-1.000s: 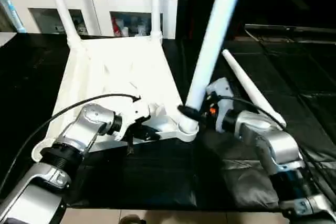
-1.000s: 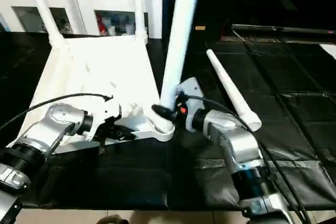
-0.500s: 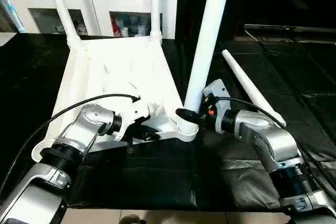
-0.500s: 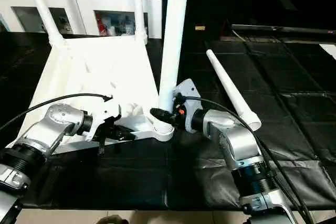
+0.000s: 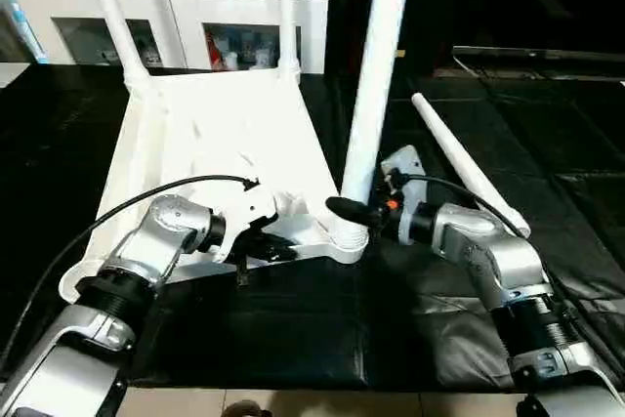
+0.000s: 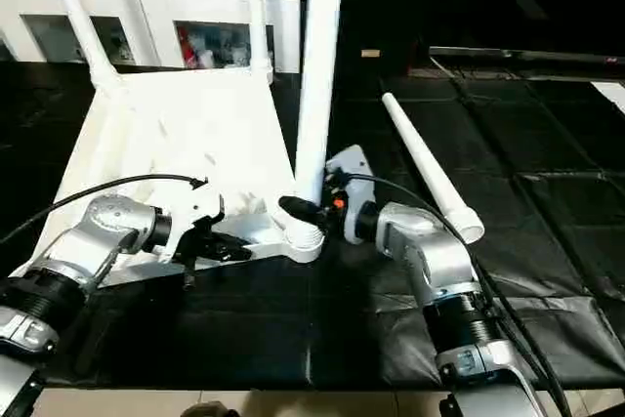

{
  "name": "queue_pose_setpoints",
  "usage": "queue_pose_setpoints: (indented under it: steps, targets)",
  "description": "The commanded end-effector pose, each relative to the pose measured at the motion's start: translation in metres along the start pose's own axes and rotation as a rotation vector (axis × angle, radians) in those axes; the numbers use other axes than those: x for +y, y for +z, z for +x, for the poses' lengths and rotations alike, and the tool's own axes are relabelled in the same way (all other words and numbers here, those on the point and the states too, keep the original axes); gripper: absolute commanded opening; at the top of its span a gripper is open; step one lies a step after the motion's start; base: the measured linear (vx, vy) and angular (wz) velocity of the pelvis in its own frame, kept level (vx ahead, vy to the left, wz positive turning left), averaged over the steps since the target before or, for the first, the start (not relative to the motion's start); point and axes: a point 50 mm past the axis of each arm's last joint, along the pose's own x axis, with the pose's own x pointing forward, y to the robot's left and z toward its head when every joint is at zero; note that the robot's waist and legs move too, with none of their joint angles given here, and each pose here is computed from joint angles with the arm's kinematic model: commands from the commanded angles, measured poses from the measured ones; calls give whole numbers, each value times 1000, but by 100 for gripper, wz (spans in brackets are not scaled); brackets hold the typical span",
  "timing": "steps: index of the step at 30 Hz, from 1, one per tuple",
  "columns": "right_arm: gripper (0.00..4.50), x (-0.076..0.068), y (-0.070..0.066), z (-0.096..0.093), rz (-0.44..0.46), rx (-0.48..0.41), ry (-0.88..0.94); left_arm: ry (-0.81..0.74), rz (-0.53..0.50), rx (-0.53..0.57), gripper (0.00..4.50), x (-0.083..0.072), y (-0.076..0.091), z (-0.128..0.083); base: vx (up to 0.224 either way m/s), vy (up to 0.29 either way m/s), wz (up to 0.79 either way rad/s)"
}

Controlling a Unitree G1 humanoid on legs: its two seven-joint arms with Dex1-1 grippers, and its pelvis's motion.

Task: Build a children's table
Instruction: Insert table leg to table base

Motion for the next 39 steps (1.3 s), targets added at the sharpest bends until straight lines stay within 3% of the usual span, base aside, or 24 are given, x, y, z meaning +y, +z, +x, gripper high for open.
queue_pose_setpoints:
  steps: [1, 8, 15, 18, 20, 26, 34, 39]
  targets:
    - [192, -6, -22, -9, 96, 2, -25, 42, 27, -83, 0, 7, 16, -2, 0, 0, 0]
    - [191, -4, -45, -25, 126, -62, -79, 94, 17, -98, 0, 12, 18, -3, 0, 0, 0]
    - [191, 7, -61, -34, 77, -87, -103, 111, 11, -108, 0, 16, 20, -3, 0, 0, 0]
    - [191, 11, -69, -39, 0, -24, -108, 124, 12, -107, 0, 17, 21, -4, 0, 0, 0]
    - [191, 13, -73, -41, -98, 66, -80, 126, 15, -105, 0, 18, 20, -4, 0, 0, 0]
    - [191, 11, -69, -29, -202, 182, -2, 156, 34, -80, 0, 19, 18, -6, 0, 0, 0]
    - [191, 9, -67, -12, -180, 205, 79, 151, 48, -78, 0, 18, 18, -8, 0, 0, 0]
    - [191, 9, -63, -4, -164, 186, 162, 86, 112, -83, 0, 15, 23, -9, 0, 0, 0]
